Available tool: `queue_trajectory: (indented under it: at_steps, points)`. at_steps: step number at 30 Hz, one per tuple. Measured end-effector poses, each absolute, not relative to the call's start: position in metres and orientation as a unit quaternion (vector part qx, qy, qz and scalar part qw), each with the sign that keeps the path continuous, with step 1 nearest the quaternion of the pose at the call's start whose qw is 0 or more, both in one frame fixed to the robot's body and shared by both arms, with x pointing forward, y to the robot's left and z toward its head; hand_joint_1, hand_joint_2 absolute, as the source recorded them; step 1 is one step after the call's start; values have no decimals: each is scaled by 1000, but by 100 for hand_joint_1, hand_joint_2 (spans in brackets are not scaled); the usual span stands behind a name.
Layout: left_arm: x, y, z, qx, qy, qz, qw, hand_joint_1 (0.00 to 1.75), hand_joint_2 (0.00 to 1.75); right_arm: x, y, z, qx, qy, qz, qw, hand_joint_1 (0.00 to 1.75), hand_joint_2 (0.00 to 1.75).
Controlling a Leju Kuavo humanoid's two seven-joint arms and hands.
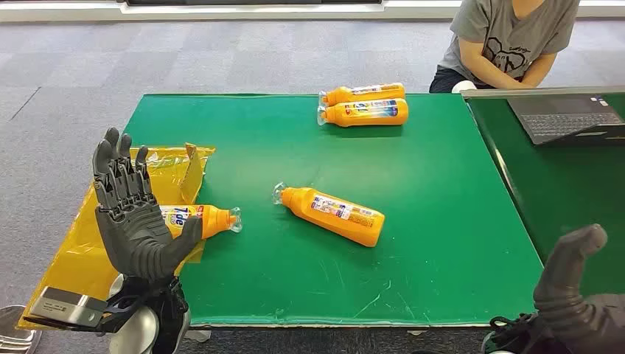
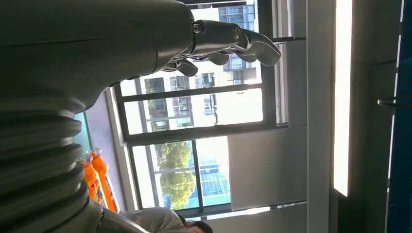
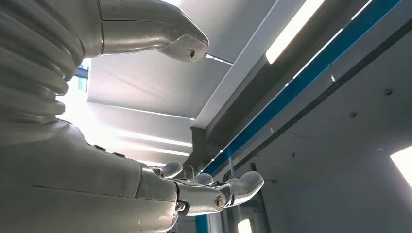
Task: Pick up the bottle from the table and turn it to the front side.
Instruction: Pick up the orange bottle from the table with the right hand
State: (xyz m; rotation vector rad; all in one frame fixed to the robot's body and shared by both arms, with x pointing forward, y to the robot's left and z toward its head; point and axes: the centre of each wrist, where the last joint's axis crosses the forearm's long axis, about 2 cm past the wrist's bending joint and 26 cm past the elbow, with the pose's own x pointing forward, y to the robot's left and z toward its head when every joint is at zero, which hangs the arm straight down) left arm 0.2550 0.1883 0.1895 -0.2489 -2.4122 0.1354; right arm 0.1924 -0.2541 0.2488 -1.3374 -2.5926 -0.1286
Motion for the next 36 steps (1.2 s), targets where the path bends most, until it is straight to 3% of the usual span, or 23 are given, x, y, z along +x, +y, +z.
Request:
queue_trajectory:
  at_steps: [36]
  points:
    - [237,196,181,-83,-929,59,357,0,175,192,-254,247,-453,-883,-46,115,0,175]
